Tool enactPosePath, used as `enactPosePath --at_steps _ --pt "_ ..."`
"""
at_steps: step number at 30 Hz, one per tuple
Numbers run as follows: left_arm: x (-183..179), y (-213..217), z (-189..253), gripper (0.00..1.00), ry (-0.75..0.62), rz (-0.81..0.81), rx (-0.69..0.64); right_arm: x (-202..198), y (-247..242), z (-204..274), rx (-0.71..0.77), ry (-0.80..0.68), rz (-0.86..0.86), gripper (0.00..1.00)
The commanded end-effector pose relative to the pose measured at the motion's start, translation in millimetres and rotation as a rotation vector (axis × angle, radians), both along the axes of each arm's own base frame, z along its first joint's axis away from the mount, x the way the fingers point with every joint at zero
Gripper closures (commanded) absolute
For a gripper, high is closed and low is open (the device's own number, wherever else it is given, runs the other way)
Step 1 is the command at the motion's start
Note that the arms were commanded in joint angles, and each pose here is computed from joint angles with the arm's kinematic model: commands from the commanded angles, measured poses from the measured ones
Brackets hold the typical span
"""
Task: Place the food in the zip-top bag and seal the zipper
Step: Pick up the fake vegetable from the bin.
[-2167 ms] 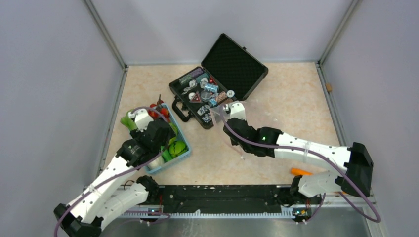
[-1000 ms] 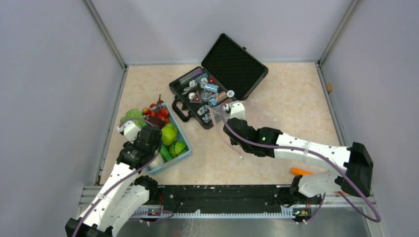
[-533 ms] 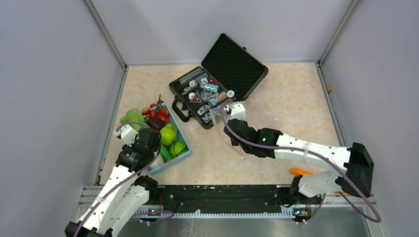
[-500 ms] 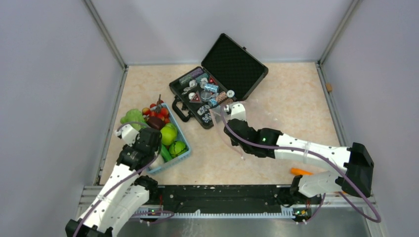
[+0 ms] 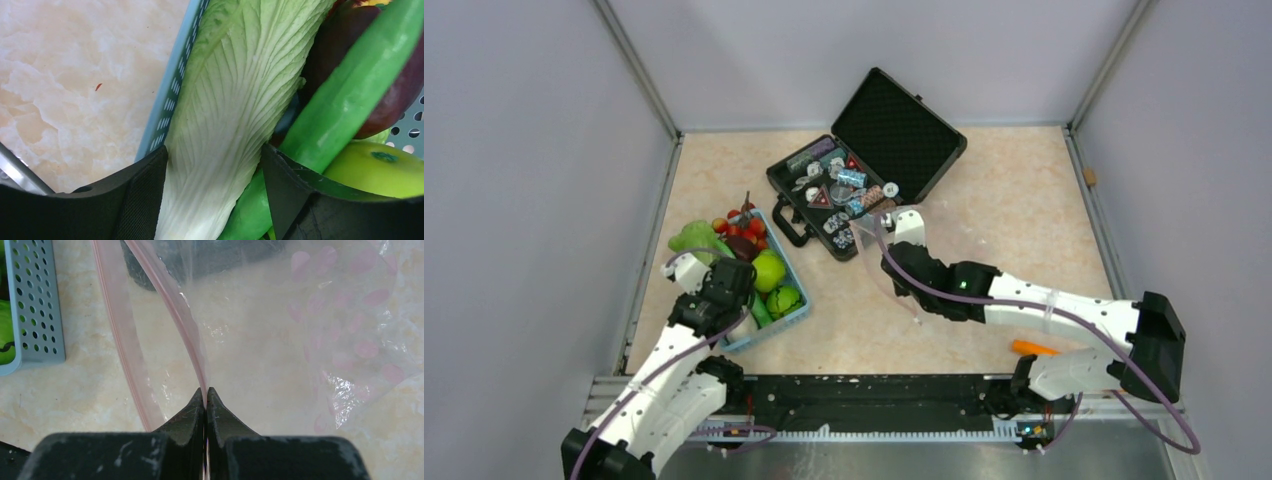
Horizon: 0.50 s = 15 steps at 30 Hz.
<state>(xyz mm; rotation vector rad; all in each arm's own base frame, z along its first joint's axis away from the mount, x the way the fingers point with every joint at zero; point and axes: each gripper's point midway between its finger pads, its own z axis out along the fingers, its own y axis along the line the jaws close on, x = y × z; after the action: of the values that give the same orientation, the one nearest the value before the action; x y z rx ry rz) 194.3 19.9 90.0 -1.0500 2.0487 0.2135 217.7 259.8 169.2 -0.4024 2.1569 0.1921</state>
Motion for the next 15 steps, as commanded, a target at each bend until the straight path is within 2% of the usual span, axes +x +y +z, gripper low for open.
enactPosePath --at_steps 1,4,6,8,11,13,15 --pt "7.2 -6.4 -12.2 0.32 -0.013 0.016 -0.045 1.8 0.3 13.2 0.053 -0.028 -0.010 1.00" --pt "7.4 -10.2 -18.1 0.39 -0.014 0.008 -0.068 1.6 -1.3 13.2 0.050 -0.028 -0.011 1.00" --pt "7.5 -9.6 -17.3 0.54 -0.025 0.010 -0.069 1.7 -2.3 13.4 0.048 -0.030 -0.014 1.00" --pt "8.4 -9.0 -12.1 0.74 -0.043 0.004 -0.066 1.1 -2.4 13.2 0.050 -0.029 -0.014 1.00" --pt "11.9 -8.5 2.6 0.93 -0.090 -0.013 -0.062 1.8 -2.6 14.9 0.057 -0.032 -0.018 1.00" --pt "14.0 -9.2 14.7 1.00 -0.125 -0.030 -0.065 1.5 -2.5 14.7 0.059 -0.030 -0.019 1.00" --pt "16.4 -10.5 27.5 1.00 -0.158 -0.056 -0.064 1.5 -2.6 14.4 0.058 -0.030 -0.019 1.00"
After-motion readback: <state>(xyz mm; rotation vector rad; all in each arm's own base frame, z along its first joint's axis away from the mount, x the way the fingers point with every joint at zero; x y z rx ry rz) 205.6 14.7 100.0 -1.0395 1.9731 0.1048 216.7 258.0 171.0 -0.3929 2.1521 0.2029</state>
